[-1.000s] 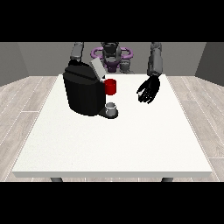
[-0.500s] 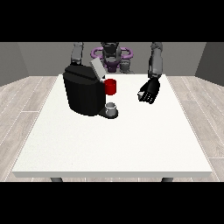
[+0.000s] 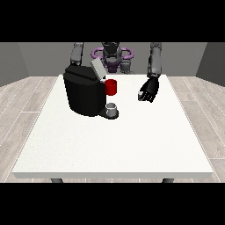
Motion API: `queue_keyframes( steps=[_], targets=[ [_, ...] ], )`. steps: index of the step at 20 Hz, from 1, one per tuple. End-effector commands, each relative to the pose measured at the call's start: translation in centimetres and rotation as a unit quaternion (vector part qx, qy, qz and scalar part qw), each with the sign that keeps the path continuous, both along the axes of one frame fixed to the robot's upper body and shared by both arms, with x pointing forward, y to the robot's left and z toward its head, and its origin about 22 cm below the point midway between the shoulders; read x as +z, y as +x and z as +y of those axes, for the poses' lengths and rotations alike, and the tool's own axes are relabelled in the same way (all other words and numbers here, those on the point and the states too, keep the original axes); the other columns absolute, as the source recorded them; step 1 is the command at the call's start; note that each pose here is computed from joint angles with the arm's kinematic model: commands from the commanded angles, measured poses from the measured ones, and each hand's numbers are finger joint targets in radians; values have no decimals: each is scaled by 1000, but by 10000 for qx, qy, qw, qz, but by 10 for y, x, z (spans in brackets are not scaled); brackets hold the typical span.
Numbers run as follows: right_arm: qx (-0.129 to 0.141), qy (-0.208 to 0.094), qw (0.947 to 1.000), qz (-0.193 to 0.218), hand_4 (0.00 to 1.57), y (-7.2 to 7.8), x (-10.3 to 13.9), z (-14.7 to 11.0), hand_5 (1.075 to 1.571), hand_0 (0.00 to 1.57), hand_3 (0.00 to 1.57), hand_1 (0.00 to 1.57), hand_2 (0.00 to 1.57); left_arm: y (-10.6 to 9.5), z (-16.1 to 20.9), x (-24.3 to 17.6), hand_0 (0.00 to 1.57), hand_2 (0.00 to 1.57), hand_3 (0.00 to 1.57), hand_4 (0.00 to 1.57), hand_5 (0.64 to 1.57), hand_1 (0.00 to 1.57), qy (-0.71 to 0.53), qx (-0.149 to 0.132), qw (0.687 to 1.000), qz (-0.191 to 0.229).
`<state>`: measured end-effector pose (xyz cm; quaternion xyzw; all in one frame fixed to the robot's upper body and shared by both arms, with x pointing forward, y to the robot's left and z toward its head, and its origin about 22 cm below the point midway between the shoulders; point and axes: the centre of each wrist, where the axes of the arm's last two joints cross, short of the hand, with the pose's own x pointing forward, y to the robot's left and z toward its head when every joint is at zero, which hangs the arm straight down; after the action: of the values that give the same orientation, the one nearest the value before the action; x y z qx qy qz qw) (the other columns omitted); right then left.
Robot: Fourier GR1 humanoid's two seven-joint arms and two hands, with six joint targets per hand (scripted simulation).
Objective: Insert the coffee pod into the coffee machine and close the lid
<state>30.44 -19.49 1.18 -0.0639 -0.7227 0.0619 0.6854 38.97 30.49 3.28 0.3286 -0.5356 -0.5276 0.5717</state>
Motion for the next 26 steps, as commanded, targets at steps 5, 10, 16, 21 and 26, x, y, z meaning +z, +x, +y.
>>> queue_keyframes(
  steps=[5,10,16,21,26],
  targets=[
    [-371,-415,9983,162,0,1,-8,-6,1571,0,0,0,0,18,-10,25,1451,1437,1359,521,1571,1451,-1024,-405,9934,-326],
    [-339,-502,9955,731,0,-11,-35,10,1571,0,0,0,0,28,-30,40,1403,1395,1319,502,1571,1403,-865,-477,9946,325],
    [-494,-501,9939,846,0,-10,-53,-16,1571,0,0,0,0,42,-64,81,1403,1396,1341,598,1571,1403,-948,-905,9906,386],
    [-308,-511,9956,718,0,0,-33,-11,1571,0,0,0,0,39,-76,69,1331,1351,1323,592,1571,1331,-918,-844,9911,466],
    [-389,-351,9956,777,0,-6,-48,-19,1571,0,0,0,0,53,-81,127,1380,1397,1375,522,1571,1380,-1302,-1014,9856,362]
  ],
)
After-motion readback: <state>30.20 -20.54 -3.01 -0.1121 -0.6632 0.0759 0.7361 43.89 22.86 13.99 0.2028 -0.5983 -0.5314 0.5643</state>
